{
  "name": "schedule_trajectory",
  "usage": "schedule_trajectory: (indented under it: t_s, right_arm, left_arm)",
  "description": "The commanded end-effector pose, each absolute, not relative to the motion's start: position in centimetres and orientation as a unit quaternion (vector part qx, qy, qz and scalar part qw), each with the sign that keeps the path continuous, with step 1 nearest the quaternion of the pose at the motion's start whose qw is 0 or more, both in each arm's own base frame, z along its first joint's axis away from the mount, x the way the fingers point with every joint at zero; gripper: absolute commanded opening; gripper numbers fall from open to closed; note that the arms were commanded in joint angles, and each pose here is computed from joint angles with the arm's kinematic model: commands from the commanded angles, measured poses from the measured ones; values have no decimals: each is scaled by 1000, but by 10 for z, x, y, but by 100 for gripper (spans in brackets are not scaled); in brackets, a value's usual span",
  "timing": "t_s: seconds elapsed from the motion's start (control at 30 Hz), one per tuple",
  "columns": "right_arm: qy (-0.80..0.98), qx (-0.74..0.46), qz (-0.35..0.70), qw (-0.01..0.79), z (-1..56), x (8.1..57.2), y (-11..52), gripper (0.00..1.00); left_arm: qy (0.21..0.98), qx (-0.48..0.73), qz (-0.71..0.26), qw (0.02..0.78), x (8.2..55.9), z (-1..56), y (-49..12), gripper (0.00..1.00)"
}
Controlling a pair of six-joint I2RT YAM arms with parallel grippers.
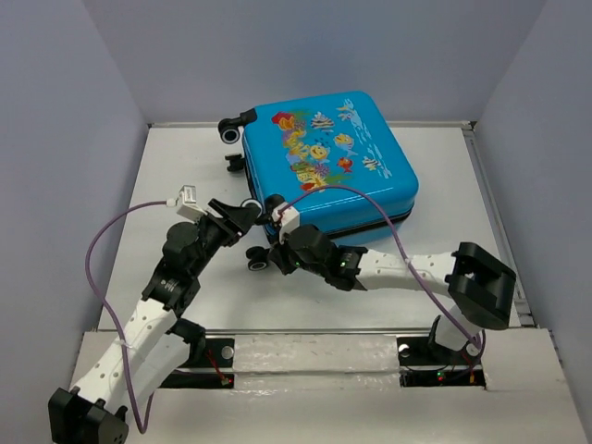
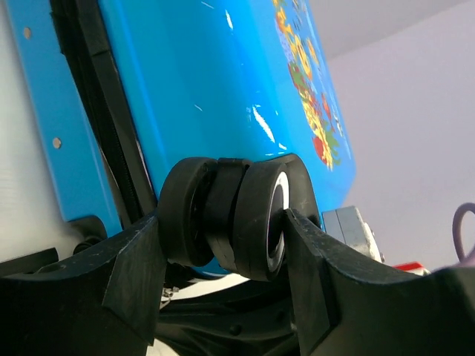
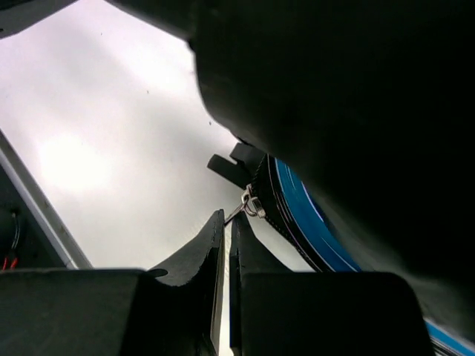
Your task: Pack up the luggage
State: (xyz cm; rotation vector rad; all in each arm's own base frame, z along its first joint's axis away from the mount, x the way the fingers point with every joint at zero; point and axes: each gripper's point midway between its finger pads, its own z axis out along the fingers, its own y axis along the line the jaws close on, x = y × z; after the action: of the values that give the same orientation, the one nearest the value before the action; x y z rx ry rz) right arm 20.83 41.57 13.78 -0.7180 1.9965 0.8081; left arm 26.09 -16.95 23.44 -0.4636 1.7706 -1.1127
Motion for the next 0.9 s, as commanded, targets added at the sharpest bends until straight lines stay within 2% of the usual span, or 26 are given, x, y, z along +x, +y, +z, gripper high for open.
schedule_trajectory:
  t_s: [0.0, 0.13, 0.17, 0.2, 0.23, 0.27, 0.3, 0.33, 0.5, 0.63, 0.8, 0.87]
  right_arm:
    - [684, -358, 532, 347, 195, 90, 512, 7]
    - [710, -312, 498, 388, 190, 110, 491, 8]
    - [717, -304, 488, 394, 189, 110, 471, 13]
    - [729, -287, 472, 405, 188, 120, 458, 43]
    - [740, -280, 459, 405, 186, 124, 445, 58]
    - [749, -275, 445, 406, 186, 125, 434, 69]
    - [783, -270, 397, 395, 163, 135, 407, 83]
    - [786, -243, 386, 418, 180, 146, 386, 86]
    - [839, -103, 323, 426, 167, 193, 273, 89]
    - [820, 56, 264, 505, 197, 241, 180, 96]
    - [806, 145, 214, 532, 214, 287, 121, 98]
    - [795, 143, 247, 535, 227, 299, 120, 98]
  left_arm:
    - [754, -95, -449, 471, 235, 228, -184, 6]
    - [757, -105, -435, 476, 229, 216, -175, 6]
    - [760, -103, -426, 479, 230, 212, -173, 6]
    - [763, -103, -420, 480, 231, 209, -172, 6]
    - [765, -103, -417, 480, 232, 205, -171, 6]
    - [765, -102, -416, 481, 232, 204, -172, 6]
    - [766, -100, -417, 479, 233, 201, -173, 6]
    - [766, -98, -418, 479, 233, 201, -174, 6]
    - [759, -90, -419, 491, 236, 204, -176, 6]
    - [757, -70, -421, 495, 233, 202, -181, 6]
    - [762, -34, -425, 487, 223, 195, -199, 6]
    - [768, -12, -431, 474, 213, 189, -213, 6]
